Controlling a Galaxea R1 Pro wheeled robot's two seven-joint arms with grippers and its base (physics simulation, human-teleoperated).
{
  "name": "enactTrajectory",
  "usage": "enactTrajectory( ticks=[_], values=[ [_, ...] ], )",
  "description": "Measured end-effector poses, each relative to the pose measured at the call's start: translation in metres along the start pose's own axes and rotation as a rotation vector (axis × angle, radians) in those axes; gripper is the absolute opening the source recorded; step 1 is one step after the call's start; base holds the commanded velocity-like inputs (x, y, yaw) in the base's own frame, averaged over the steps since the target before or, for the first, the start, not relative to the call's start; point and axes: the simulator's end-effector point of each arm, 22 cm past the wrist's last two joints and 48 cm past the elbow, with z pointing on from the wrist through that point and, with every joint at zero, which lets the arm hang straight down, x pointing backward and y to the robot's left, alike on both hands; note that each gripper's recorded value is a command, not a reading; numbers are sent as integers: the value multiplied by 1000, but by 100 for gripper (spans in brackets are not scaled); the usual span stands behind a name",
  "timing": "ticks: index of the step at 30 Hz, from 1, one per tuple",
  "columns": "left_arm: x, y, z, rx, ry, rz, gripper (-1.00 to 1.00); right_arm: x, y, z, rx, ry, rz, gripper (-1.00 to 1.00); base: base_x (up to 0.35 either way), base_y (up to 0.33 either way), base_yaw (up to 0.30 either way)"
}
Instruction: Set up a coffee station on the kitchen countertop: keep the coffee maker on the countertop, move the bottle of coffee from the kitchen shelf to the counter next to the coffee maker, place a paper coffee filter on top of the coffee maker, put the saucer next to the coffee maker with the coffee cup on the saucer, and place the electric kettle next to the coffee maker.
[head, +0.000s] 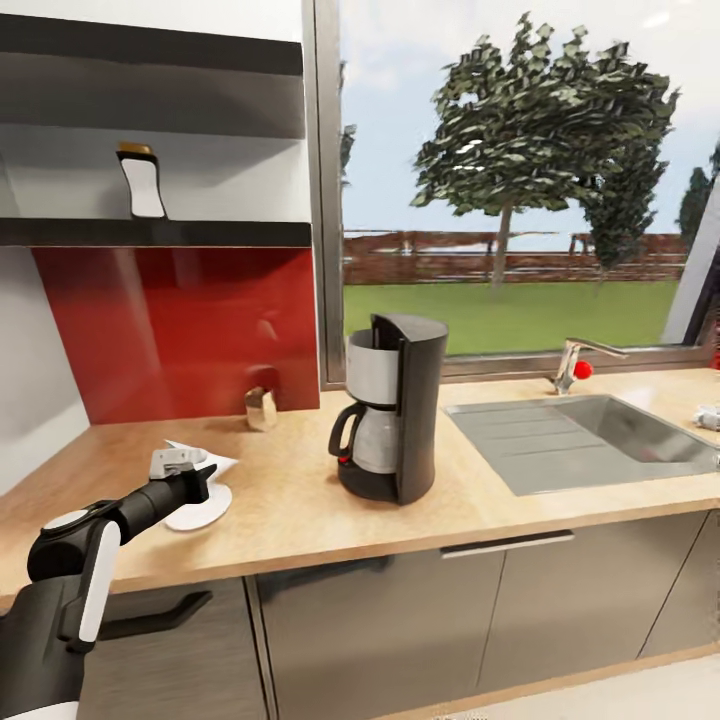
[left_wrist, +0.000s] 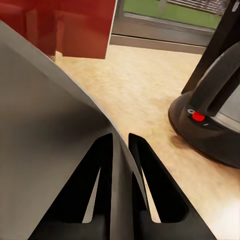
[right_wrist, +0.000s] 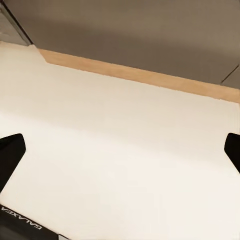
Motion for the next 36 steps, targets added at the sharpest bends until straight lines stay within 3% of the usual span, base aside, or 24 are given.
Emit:
enactTrajectory(
  ticks=[10, 19, 25, 36],
  values=[
    [-1, 3, -1, -5, -3, -3, -100, 0, 0, 0, 0, 0, 0, 100, 0, 83, -256],
    [-1, 3, -1, -5, -3, -4, -100, 0, 0, 0, 0, -1, 0, 100, 0, 244, -36],
    [-1, 3, -1, -6, -2, -3, -100, 0, 0, 0, 0, 0, 0, 100, 0, 42, -54],
    [-1, 2, -1, -5, -4, -2, -100, -1, 0, 0, 0, -2, -1, 100, 0, 3, -256]
  ],
)
